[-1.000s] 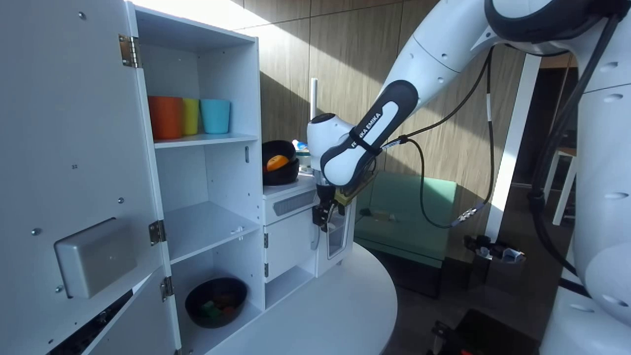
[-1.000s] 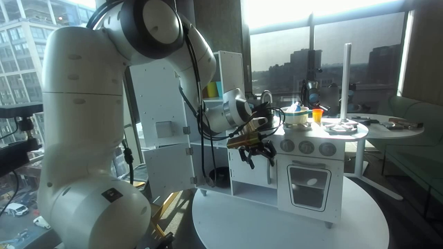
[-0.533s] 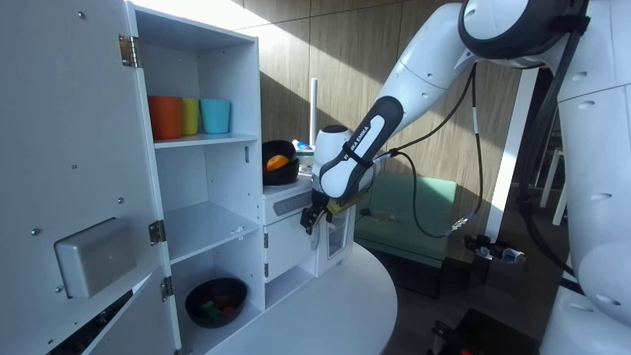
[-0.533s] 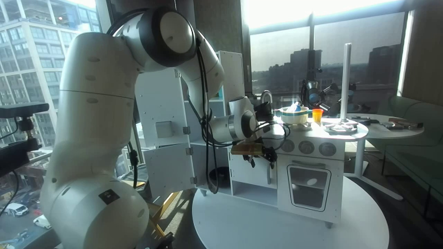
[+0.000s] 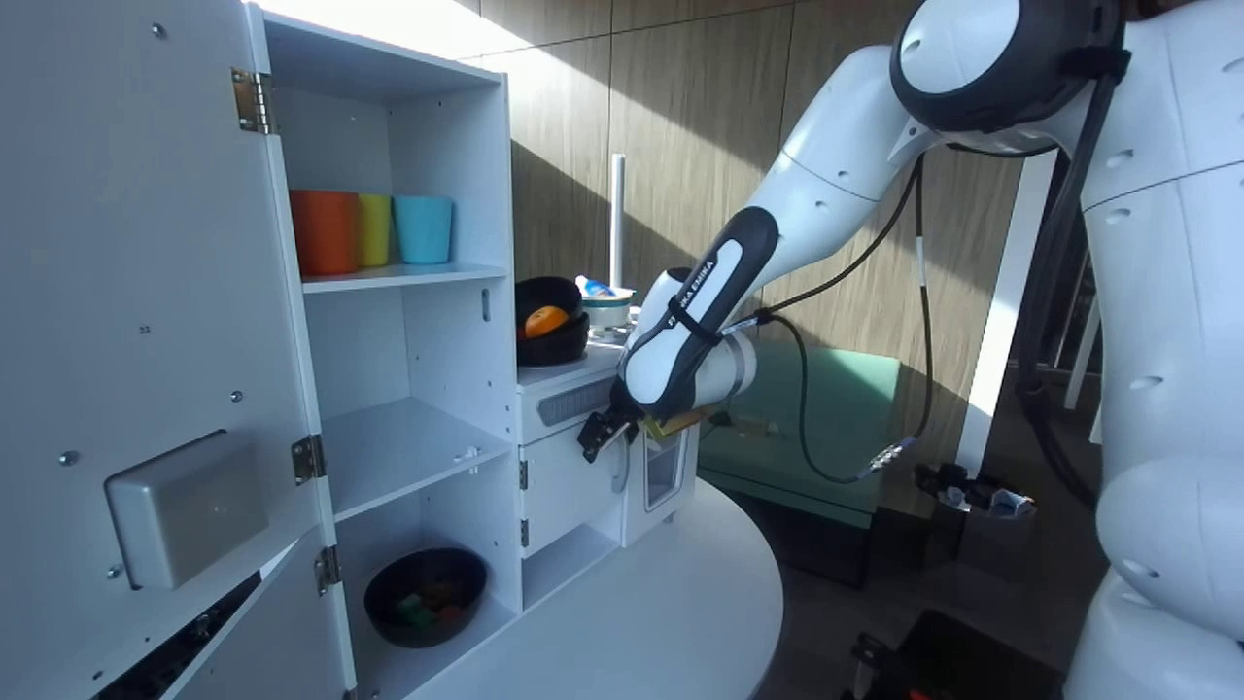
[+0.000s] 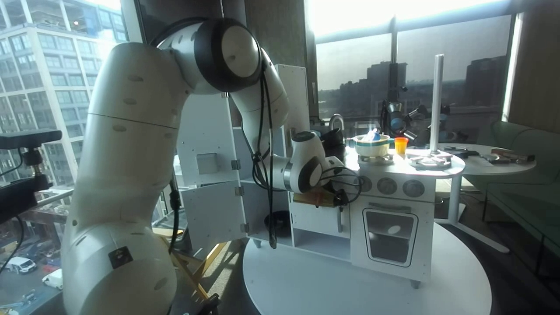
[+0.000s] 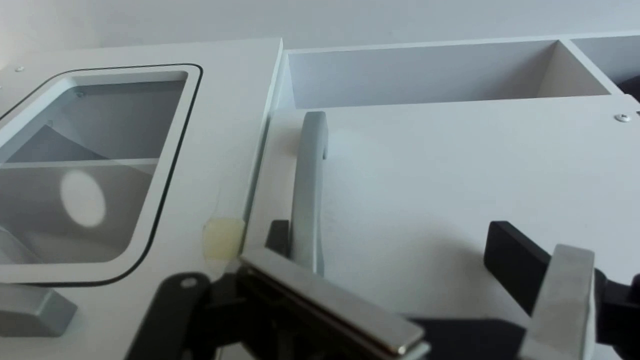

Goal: Open the cabinet doors and the oven door.

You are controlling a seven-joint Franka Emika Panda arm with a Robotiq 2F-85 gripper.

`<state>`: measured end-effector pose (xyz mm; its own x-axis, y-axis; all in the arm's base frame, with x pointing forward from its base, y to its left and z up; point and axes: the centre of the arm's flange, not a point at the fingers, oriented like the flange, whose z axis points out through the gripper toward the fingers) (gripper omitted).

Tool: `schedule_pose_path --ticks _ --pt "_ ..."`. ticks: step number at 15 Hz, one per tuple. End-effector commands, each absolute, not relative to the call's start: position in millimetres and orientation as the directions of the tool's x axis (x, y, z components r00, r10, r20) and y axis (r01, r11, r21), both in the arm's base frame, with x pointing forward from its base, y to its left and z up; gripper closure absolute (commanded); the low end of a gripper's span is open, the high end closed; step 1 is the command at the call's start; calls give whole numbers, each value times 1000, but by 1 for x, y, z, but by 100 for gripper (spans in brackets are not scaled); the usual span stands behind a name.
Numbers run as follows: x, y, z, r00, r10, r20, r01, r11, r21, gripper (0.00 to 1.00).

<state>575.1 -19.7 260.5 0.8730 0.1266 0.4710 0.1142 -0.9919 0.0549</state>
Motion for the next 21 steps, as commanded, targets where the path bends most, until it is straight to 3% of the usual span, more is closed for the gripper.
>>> schedule_pose_path --ticks 1,9,17,21 --pt "566 -15 277 824 156 545 184 -983 4 0" --pt "541 -12 292 835 208 509 230 -973 20 0" --pt "532 -6 331 948 240 209 156 -922 353 0" --pt "542 -9 342 947 204 250 42 -846 532 0"
